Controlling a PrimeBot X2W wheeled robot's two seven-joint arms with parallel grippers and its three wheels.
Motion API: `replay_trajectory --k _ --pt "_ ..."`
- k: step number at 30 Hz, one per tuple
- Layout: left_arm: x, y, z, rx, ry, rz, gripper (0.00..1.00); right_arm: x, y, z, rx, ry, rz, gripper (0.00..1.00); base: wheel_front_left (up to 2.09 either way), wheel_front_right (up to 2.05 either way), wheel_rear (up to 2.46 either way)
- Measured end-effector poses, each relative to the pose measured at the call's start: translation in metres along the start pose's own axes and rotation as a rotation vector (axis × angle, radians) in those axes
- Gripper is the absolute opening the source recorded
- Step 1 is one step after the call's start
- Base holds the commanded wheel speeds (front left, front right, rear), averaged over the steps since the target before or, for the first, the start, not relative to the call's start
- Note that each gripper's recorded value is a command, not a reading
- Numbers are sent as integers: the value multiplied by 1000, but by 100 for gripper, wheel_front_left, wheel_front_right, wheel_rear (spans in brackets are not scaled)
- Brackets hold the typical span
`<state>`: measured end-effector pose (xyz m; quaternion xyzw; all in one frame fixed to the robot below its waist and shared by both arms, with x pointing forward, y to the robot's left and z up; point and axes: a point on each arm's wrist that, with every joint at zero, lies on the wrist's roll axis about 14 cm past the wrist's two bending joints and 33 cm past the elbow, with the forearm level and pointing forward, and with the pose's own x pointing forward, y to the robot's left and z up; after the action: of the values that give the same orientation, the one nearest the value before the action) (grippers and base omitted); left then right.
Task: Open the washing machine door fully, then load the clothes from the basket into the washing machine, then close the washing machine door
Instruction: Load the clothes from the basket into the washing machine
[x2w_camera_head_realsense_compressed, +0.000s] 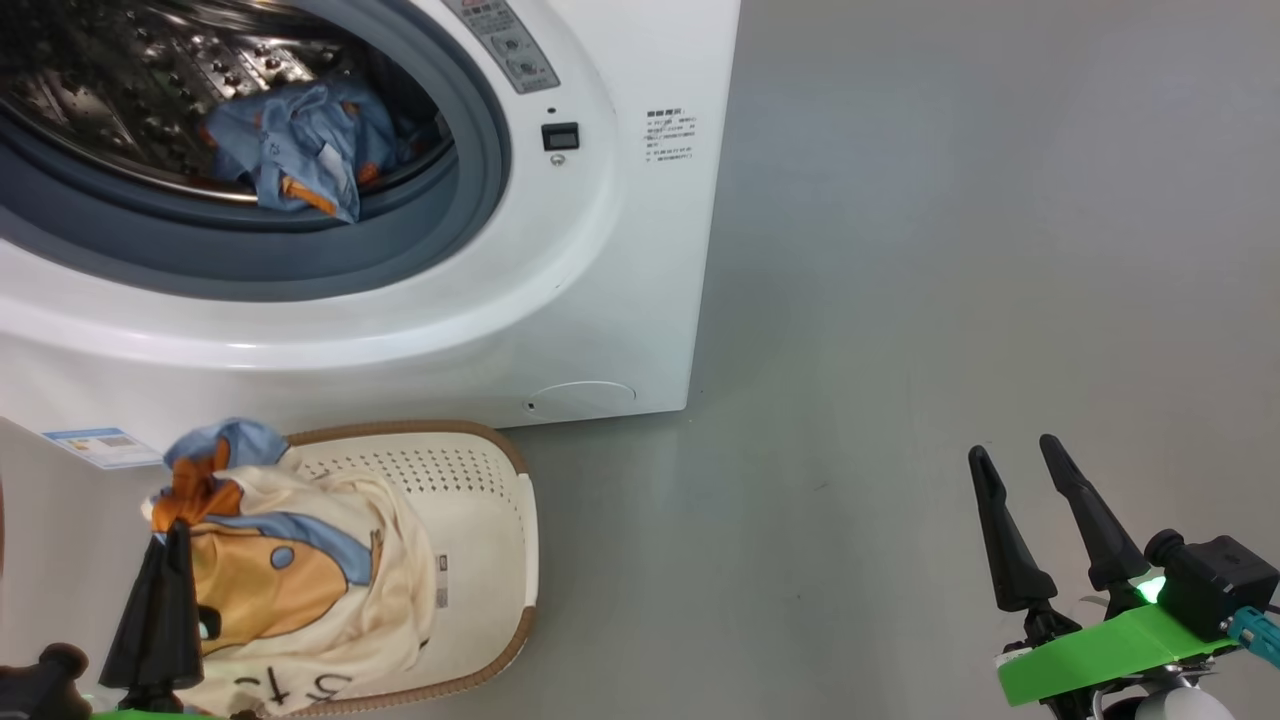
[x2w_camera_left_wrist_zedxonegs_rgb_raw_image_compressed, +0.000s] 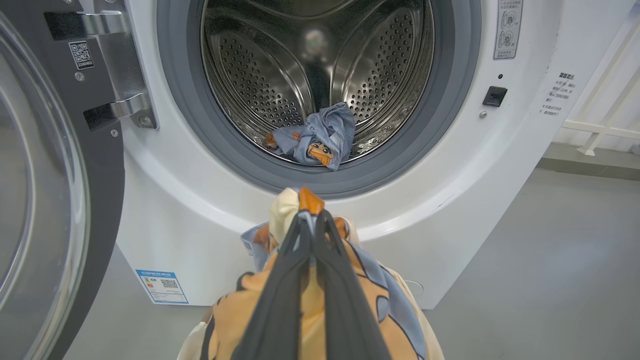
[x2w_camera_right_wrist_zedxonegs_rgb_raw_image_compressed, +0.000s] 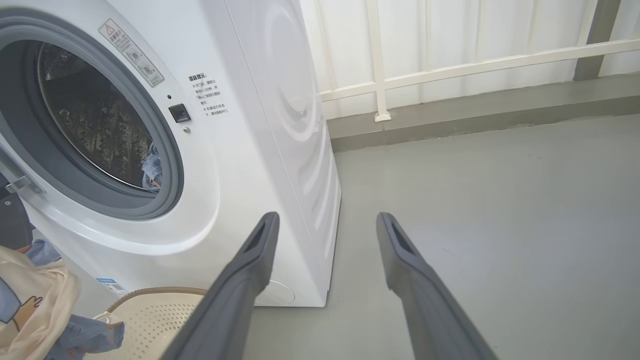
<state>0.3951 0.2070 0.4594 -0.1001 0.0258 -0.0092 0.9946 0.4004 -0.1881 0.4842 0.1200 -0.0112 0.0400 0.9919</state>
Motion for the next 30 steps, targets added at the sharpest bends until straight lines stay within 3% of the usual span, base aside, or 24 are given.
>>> replay_trajectory --k 9,23,30 --pt "20 -11 19 -40 -69 -33 0 2 -2 -5 7 10 -11 100 0 0 0" --pt "120 -47 138 16 -407 -190 0 13 -2 -19 33 34 -29 100 0 0 0" --pt "159 -45 114 29 -313 -180 0 9 -9 -21 41 36 -64 100 0 0 0"
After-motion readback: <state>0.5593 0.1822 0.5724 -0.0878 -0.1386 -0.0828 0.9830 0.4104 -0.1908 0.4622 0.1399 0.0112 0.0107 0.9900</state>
